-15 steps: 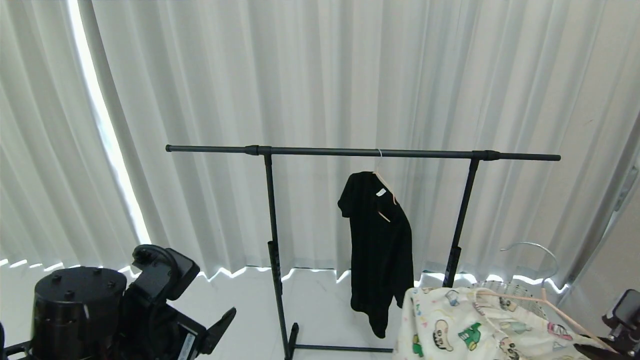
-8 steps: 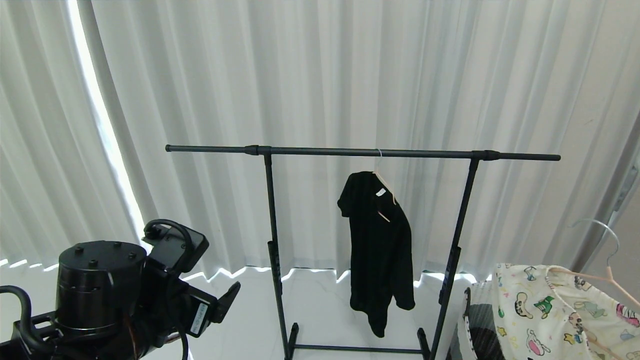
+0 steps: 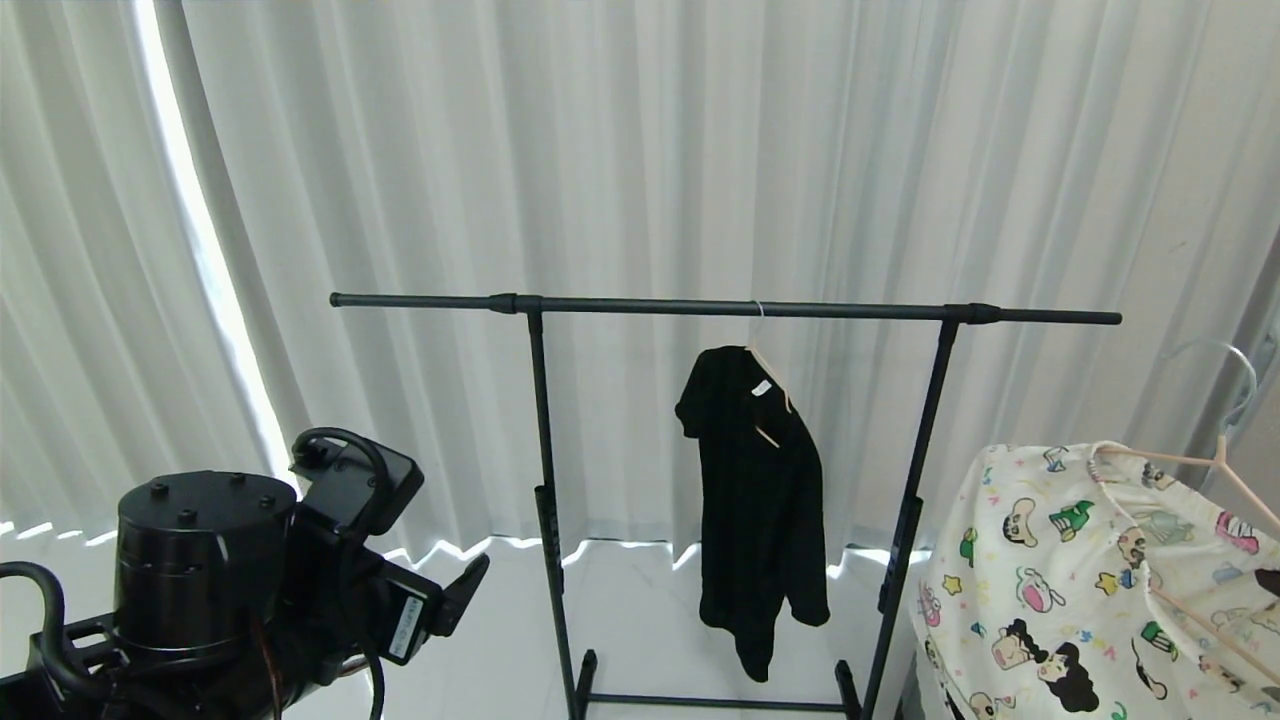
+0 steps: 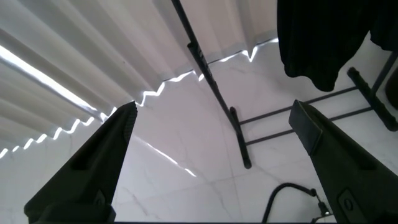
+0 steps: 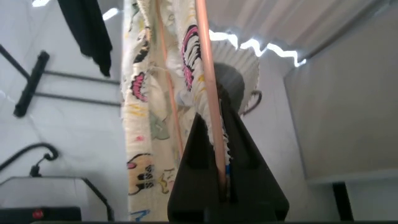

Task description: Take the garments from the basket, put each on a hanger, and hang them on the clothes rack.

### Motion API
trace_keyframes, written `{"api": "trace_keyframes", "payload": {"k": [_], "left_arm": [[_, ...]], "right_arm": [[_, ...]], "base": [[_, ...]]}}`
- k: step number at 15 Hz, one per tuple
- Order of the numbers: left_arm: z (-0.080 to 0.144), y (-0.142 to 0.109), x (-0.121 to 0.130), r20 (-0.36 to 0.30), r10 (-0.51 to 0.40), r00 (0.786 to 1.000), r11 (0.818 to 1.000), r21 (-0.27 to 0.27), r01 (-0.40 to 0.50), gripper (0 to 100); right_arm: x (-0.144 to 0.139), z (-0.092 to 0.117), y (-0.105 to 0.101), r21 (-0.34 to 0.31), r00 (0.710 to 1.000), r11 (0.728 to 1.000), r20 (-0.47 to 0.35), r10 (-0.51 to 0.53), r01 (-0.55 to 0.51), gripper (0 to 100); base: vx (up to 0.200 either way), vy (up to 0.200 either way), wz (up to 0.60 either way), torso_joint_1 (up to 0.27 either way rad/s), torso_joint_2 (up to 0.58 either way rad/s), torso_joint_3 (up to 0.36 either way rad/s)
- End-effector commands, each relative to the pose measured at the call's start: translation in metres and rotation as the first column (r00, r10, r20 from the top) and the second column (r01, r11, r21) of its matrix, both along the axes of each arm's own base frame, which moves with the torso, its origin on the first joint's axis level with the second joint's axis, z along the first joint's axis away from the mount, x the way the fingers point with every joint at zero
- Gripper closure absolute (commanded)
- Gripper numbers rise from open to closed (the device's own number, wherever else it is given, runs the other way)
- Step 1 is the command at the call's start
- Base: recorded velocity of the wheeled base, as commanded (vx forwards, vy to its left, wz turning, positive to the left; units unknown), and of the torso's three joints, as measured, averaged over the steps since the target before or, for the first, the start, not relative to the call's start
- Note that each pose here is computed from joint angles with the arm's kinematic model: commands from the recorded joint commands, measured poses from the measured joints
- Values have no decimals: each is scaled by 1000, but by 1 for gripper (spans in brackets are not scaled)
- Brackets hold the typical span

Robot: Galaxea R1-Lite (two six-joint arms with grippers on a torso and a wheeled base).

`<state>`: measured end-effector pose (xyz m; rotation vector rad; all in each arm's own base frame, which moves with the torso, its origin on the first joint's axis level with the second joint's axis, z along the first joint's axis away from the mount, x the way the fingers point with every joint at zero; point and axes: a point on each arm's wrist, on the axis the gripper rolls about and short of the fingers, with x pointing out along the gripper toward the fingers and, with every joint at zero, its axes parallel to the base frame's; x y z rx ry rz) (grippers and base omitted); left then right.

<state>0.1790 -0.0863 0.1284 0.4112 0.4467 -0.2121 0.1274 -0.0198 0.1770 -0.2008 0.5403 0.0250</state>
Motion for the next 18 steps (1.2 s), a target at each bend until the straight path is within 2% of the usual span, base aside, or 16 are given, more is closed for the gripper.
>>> {"api": "trace_keyframes", "payload": {"k": [1,7,11,15,18], "left_arm": [[0,0,0,-2,-1,1000,1000,1,1,0],[4,-3,0,15,-12,1000,1000,-5,12,0],[10,-5,3,40,-13,999,1000,-10,13,0],[22,-5,13,84,6,996,1000,-28,-4,0],[19,-6,16,69,8,998,1000,-18,-7,0]], "right_arm": [[22,5,-2,3,1000,1000,-16,13,-13,100],[43,24,4,-8,997,998,30,68,-67,100],[43,39,5,-21,995,997,72,69,-68,100],[29,45,13,-20,993,993,39,114,-113,100],[32,40,16,-12,991,991,10,134,-134,100]], "base": [[200,0,0,-2,2,2],[200,0,0,8,4,2],[200,0,0,0,1,-2],[200,0,0,4,-1,0],[200,0,0,4,2,2]]}}
